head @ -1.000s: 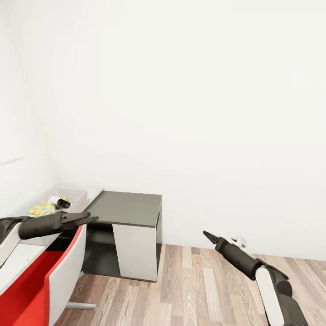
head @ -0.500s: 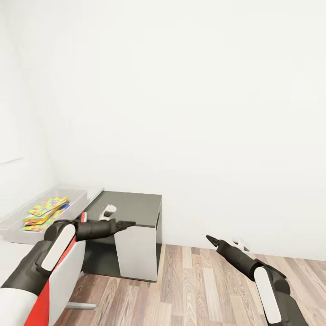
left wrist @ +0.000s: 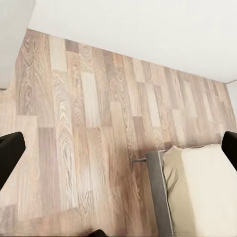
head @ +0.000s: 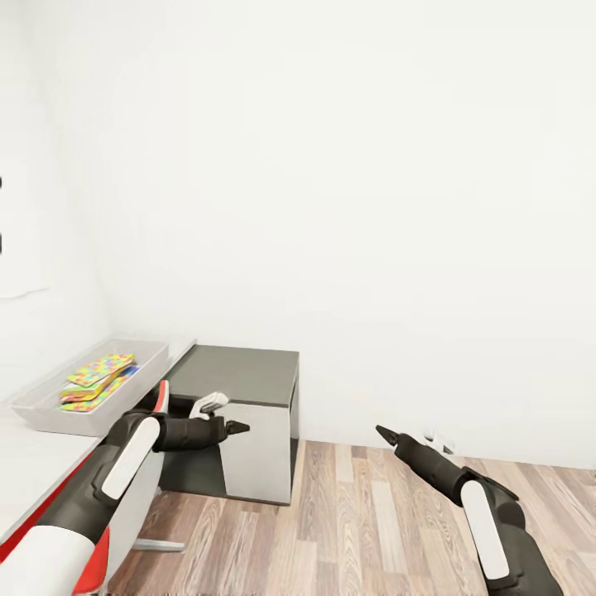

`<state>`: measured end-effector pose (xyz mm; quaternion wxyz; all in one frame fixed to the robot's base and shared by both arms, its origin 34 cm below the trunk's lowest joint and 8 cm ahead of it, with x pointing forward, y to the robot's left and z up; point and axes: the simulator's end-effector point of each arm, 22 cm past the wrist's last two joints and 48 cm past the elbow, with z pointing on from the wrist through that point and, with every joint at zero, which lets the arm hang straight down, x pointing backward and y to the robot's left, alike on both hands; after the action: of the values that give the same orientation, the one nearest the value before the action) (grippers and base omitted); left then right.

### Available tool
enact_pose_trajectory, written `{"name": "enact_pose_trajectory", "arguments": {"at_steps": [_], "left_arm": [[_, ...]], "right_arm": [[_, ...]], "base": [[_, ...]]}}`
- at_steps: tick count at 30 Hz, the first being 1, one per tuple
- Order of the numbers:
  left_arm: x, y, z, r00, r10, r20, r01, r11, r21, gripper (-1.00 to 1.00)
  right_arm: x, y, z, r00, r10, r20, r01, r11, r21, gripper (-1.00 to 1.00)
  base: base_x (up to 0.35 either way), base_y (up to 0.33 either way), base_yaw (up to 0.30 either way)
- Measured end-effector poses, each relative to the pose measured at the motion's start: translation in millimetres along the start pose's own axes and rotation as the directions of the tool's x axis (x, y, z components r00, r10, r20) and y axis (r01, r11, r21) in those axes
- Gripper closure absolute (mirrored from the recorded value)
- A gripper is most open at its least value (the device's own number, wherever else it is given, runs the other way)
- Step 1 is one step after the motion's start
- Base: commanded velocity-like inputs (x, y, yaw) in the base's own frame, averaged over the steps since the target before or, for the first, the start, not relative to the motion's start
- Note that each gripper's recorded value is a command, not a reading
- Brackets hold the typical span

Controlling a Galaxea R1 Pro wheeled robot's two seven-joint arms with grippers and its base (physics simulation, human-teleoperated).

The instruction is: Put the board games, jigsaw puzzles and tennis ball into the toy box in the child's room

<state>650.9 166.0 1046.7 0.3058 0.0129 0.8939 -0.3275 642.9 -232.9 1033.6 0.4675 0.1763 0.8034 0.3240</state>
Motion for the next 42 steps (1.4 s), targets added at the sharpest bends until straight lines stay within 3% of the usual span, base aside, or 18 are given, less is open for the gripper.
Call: {"name": "enact_pose_trajectory", "arguments": {"at_steps": [8, 15, 19, 25, 32, 42], "left_arm": [[3, 17, 2.3, 1.000, -0.008, -0.007, 0.008, 0.997, -0.071, -1.00], [40, 31, 22.2, 0.998, -0.015, -0.053, 0.008, 0.992, -0.126, -1.00], [44, 31, 18.5, 0.998, -0.045, -0.043, 0.041, 0.995, -0.095, -1.00], [37, 11, 14.0, 0.998, -0.044, -0.044, 0.043, 0.998, -0.035, -1.00], [39, 13, 13.2, 0.998, -0.044, -0.050, 0.042, 0.998, -0.043, -1.00], [55, 33, 19.7, 0.994, -0.077, -0.082, 0.069, 0.993, -0.093, -1.00]], "right_arm": [[-1, 0, 0.2, 1.000, -0.001, 0.001, 0.001, 1.000, 0.002, -1.00], [33, -31, -0.2, 0.999, -0.001, -0.035, 0.005, 0.996, 0.093, -1.00], [21, -20, 3.9, 1.000, 0.008, -0.018, -0.006, 0.997, 0.083, -1.00], [9, -9, 2.6, 1.000, 0.024, -0.009, -0.023, 0.997, 0.074, -1.00], [4, -6, -1.8, 1.000, 0.025, -0.014, -0.023, 0.996, 0.087, -1.00], [18, -28, 3.5, 0.999, 0.021, -0.034, -0.016, 0.987, 0.160, -1.00]], "base": [[-0.259, 0.111, 0.000], [0.000, 0.000, 0.000], [0.000, 0.000, 0.000], [0.000, 0.000, 0.000], [0.000, 0.000, 0.000], [0.000, 0.000, 0.000]]}}
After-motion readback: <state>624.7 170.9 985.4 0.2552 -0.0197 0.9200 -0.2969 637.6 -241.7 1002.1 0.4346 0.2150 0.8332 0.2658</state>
